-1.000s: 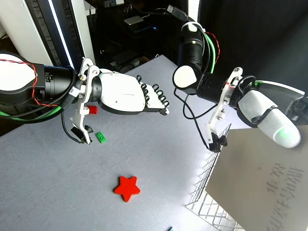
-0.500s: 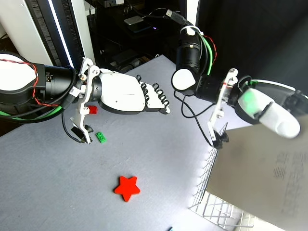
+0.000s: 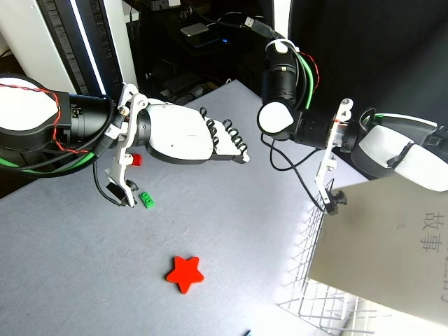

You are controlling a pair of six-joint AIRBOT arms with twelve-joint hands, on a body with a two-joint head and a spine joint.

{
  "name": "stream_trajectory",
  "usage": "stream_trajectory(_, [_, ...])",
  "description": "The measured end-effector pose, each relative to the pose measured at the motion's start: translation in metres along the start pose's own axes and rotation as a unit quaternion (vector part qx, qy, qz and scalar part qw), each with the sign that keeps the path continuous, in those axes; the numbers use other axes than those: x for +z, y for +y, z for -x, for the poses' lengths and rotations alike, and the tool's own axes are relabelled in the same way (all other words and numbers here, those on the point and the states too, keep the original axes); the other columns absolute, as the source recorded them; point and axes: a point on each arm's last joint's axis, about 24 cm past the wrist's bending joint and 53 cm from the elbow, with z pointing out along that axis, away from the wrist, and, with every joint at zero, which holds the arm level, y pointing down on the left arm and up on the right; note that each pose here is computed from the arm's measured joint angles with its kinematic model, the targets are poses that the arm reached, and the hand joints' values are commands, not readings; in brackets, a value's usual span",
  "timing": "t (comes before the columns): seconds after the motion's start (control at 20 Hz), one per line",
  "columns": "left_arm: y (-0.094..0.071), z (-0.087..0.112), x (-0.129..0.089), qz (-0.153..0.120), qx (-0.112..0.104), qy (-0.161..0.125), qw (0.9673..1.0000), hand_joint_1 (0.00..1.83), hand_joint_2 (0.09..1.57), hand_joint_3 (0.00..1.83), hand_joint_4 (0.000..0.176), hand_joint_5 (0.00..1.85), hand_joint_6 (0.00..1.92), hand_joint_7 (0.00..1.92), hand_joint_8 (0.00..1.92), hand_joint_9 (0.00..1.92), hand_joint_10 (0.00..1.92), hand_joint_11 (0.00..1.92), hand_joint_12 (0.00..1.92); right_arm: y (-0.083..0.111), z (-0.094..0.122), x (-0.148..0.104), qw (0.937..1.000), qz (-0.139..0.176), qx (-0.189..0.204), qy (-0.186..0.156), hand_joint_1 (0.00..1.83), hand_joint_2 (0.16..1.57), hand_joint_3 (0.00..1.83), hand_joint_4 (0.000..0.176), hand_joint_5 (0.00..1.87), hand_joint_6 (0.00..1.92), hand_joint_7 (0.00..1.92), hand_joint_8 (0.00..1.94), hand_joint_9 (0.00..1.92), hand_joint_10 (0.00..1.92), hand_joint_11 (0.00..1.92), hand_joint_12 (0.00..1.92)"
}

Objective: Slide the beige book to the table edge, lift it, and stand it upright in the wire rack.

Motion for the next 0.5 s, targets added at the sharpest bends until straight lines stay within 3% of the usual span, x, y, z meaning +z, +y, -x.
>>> stream_trajectory(0.1, [0.0,-0.003,0.0,0.001,0.0,0.003,1.0,1.18,1.2,0.0,0.0,0.82,1.18,0.84,1.36,0.74,1.41,0.54,1.7,0.001,0.0,0.0,1.0,0.002,0.0,0.0,0.0,1.18,0.0,0.0,0.17,0.0,0.15,0.01,0.13,0.01,0.0,0.4])
stream_trajectory(0.15, [0.0,-0.004,0.0,0.002,0.0,0.004,1.0,1.31,1.2,0.0,0.0,0.79,1.19,0.83,1.3,0.73,1.51,0.54,1.72,0.001,0.0,0.0,1.0,0.001,0.0,0.0,0.0,1.18,0.0,0.0,0.14,0.0,0.12,0.01,0.1,0.01,0.0,0.32])
stream_trajectory(0.2, [0.002,-0.005,-0.002,0.004,-0.003,0.003,1.0,1.21,1.21,0.01,0.0,0.77,1.22,0.83,1.38,0.73,1.47,0.55,1.71,0.001,0.0,0.0,1.0,0.001,0.0,0.0,0.0,1.18,0.0,0.0,0.16,0.0,0.14,0.0,0.11,0.01,0.0,0.37])
stream_trajectory(0.3, [0.003,-0.007,-0.007,0.003,-0.003,0.008,1.0,1.18,1.21,0.0,0.0,0.79,1.21,0.81,1.4,0.73,1.46,0.55,1.74,0.002,-0.001,0.001,1.0,0.002,0.0,0.001,0.0,1.18,0.0,0.0,0.17,0.0,0.16,0.0,0.14,0.01,0.0,0.43])
stream_trajectory(0.35, [0.002,-0.007,-0.009,0.0,-0.002,0.011,0.9999,1.32,1.2,0.0,0.0,0.81,1.14,0.83,1.3,0.74,1.53,0.57,1.73,0.002,-0.001,0.001,1.0,0.002,0.0,0.001,0.0,1.18,0.0,0.0,0.18,0.01,0.17,0.0,0.14,0.01,0.0,0.43])
stream_trajectory(0.4, [0.002,-0.006,-0.01,-0.001,-0.002,0.011,0.9999,1.22,1.19,0.0,0.0,0.83,1.14,0.85,1.34,0.76,1.49,0.57,1.73,0.002,-0.001,0.001,1.0,0.002,0.0,0.001,0.0,1.18,0.0,0.0,0.18,0.0,0.16,0.0,0.14,0.0,0.0,0.41])
stream_trajectory(0.5, [0.001,-0.005,-0.014,-0.007,-0.005,0.01,0.9999,1.34,1.2,0.0,0.0,0.78,1.13,0.82,1.31,0.72,1.58,0.55,1.74,0.002,-0.001,0.001,1.0,0.002,0.0,0.001,0.0,1.18,0.0,0.0,0.18,0.0,0.15,0.0,0.12,0.0,0.0,0.38])
